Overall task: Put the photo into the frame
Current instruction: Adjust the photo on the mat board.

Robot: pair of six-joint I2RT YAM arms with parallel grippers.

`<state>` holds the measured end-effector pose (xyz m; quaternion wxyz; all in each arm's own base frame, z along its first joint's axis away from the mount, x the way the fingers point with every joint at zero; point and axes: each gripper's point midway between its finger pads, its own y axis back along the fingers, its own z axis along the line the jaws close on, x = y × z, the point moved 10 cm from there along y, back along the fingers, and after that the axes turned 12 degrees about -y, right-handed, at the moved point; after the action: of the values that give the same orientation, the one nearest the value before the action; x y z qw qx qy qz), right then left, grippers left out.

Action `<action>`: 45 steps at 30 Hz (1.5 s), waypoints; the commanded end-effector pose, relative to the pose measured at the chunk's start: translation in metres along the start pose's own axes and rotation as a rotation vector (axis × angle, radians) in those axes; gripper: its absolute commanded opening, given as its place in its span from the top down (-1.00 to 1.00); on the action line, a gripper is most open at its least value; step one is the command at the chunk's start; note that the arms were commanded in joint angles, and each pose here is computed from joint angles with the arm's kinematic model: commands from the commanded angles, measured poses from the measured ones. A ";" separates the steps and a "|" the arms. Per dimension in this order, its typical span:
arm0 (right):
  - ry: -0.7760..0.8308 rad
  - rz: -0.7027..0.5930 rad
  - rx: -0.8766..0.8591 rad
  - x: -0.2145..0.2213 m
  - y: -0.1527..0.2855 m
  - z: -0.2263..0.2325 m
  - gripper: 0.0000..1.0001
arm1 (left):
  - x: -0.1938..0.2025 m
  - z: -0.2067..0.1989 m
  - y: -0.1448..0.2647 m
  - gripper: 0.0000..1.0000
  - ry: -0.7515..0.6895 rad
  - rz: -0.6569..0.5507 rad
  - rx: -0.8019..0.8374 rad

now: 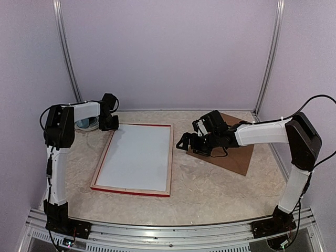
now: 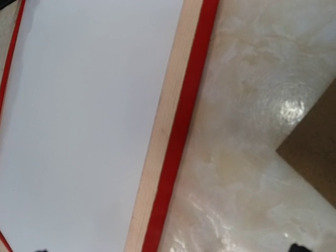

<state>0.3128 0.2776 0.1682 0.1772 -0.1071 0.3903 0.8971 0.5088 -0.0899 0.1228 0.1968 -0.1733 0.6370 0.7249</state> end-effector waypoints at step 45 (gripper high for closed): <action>-0.024 -0.164 -0.011 -0.011 0.069 -0.020 -0.99 | 0.026 0.033 0.058 -0.03 0.235 -0.078 0.168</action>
<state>0.2990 0.2383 0.1861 0.2162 -0.1136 0.3935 0.8863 0.4731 -0.0693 0.1872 0.1954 -0.2777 0.6937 0.6351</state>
